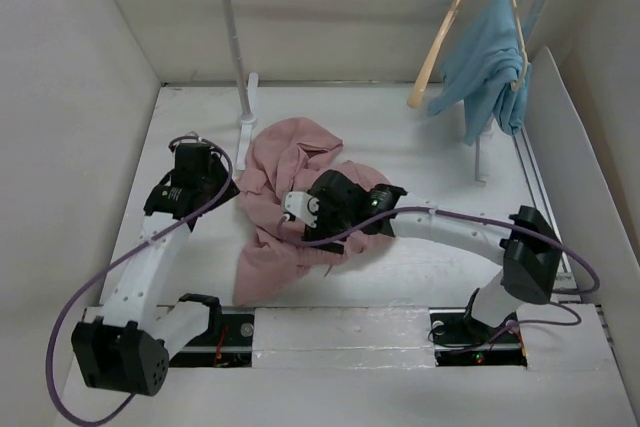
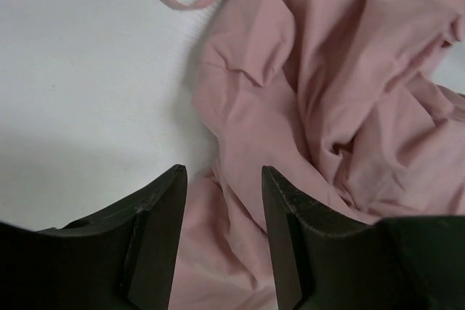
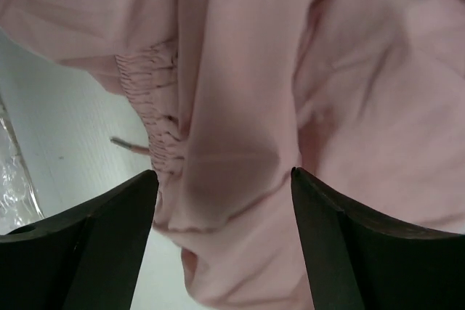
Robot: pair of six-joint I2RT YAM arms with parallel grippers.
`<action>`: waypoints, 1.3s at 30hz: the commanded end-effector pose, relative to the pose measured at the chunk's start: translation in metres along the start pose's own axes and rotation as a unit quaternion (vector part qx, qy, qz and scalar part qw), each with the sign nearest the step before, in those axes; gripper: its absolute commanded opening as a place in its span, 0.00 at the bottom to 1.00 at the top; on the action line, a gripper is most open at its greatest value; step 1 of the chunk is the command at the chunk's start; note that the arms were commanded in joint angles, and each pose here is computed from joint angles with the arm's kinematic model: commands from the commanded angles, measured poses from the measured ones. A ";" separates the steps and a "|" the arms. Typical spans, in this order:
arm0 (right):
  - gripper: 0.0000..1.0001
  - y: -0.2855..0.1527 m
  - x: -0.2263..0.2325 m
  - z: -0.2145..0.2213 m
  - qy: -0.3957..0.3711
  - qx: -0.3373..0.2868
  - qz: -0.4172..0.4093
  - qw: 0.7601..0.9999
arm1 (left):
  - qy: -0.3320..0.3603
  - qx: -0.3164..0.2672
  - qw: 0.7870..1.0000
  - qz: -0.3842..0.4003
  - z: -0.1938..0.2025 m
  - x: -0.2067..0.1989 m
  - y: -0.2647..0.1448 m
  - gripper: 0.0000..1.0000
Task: Place the trousers on the hanger
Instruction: Flatten out the trousers at the center of the board.
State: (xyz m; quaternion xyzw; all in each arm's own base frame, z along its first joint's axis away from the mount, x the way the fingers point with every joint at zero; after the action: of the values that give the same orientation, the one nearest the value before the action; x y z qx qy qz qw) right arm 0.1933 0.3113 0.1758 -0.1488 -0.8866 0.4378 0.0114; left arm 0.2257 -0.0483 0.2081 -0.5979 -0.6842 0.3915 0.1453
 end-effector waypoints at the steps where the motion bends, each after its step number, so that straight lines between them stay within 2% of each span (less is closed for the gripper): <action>1: 0.79 0.009 0.001 -0.036 -0.020 -0.051 0.014 0.998 | 0.015 -0.069 0.997 -0.027 -0.042 -0.004 0.000 0.42; 2: 0.79 0.021 0.001 -0.033 -0.019 -0.041 0.012 0.999 | 0.017 -0.076 0.997 -0.022 -0.045 -0.005 -0.004 0.43; 3: 0.76 0.027 0.000 -0.035 -0.018 -0.045 0.014 0.999 | 0.021 -0.073 0.997 -0.014 -0.041 -0.006 -0.003 0.50; 4: 0.71 0.033 -0.002 -0.034 -0.017 -0.040 0.018 0.999 | 0.025 -0.064 0.998 -0.012 -0.035 -0.005 -0.001 0.51; 5: 0.27 0.042 -0.004 -0.035 -0.007 -0.036 0.028 0.999 | 0.025 -0.025 0.999 0.019 -0.013 -0.007 0.006 0.51; 6: 0.26 0.042 -0.005 -0.035 -0.006 -0.035 0.032 0.999 | 0.025 -0.025 0.999 0.020 -0.012 -0.007 0.006 0.51; 7: 0.10 0.040 -0.009 -0.036 0.007 -0.034 0.050 0.998 | 0.017 -0.020 0.999 0.031 -0.006 -0.008 0.007 0.51; 8: 0.00 0.035 -0.012 -0.038 0.013 -0.037 0.060 0.997 | 0.012 -0.020 0.998 0.065 0.002 -0.013 0.006 0.51; 11: 0.00 -0.016 -0.030 -0.048 0.045 -0.085 0.120 0.988 | 0.005 -0.034 0.995 0.089 -0.005 -0.021 -0.001 0.49; 12: 0.00 -0.049 -0.049 -0.049 0.069 -0.114 0.145 0.980 | 0.010 -0.036 0.995 0.097 -0.010 -0.024 -0.003 0.49; 14: 0.00 -0.072 -0.067 -0.024 0.112 -0.106 0.165 0.974 | 0.026 -0.038 0.994 0.098 -0.023 -0.030 -0.002 0.49; 17: 0.00 -0.112 -0.116 0.036 0.195 -0.098 0.227 0.949 | 0.040 -0.030 0.993 0.107 -0.030 -0.037 0.005 0.50; 18: 0.00 -0.128 -0.141 0.064 0.239 -0.097 0.250 0.933 | 0.042 -0.026 0.993 0.109 -0.029 -0.038 0.008 0.50; 21: 0.03 -0.132 -0.153 0.106 0.299 -0.114 0.235 0.918 | 0.048 0.000 0.992 0.118 -0.016 -0.039 0.022 0.50; 22: 0.04 -0.136 -0.164 0.125 0.332 -0.111 0.248 0.903 | 0.056 0.006 0.991 0.119 -0.009 -0.045 0.024 0.51; 23: 0.06 -0.130 -0.167 0.137 0.348 -0.101 0.243 0.900 | 0.072 0.006 0.993 0.092 -0.004 -0.050 0.034 0.51; 24: 0.20 -0.127 -0.169 0.141 0.358 -0.099 0.239 0.897 | 0.122 0.029 0.985 0.123 0.021 -0.083 0.029 0.51; 25: 0.31 -0.127 -0.172 0.145 0.368 -0.090 0.243 0.893 | 0.151 0.029 0.983 0.104 0.029 -0.098 0.032 0.51; 26: 0.46 -0.124 -0.172 0.150 0.377 -0.071 0.239 0.892 | 0.188 0.022 0.981 0.034 0.028 -0.111 0.042 0.51; 27: 0.65 -0.132 -0.178 0.144 0.372 -0.073 0.251 0.891 | 0.223 0.023 0.974 0.030 0.043 -0.132 0.035 0.50; 30: 0.80 -0.151 -0.169 0.126 0.342 -0.079 0.277 0.894 | 0.206 0.014 0.979 0.004 0.039 -0.152 0.037 0.54; 31: 0.83 -0.156 -0.163 0.122 0.335 -0.084 0.283 0.895 | 0.185 0.008 0.982 0.020 0.039 -0.154 0.029 0.56; 33: 0.87 -0.165 -0.147 0.113 0.315 -0.104 0.285 0.899 | 0.163 0.020 0.986 0.032 0.054 -0.142 0.034 0.69; 35: 0.88 -0.157 -0.130 0.124 0.315 -0.088 0.279 0.903 | 0.137 0.050 0.988 0.040 0.071 -0.119 0.043 0.79; 38: 0.88 -0.148 -0.103 0.146 0.321 -0.055 0.280 0.903 | 0.116 0.077 0.989 0.041 0.091 -0.099 0.049 0.81; 39: 0.89 -0.150 -0.099 0.155 0.330 -0.043 0.296 0.895 | 0.113 0.083 0.989 0.045 0.095 -0.097 0.049 0.82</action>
State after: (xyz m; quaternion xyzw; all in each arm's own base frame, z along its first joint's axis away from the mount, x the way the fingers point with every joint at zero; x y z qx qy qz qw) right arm 0.2439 0.0937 0.2364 -0.5120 -0.8048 0.2652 0.1404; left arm 0.2304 -0.1736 0.1469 -0.6581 -0.6093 0.3491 0.2716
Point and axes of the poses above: each gripper's point midway between its finger pads, its own y axis out along the fingers, its own x axis along the line the jaws close on, z = x × y, the point moved 5 cm from there along -y, back along the fingers, and after that the axes turned 9 degrees about y, right-handed, at the moved point
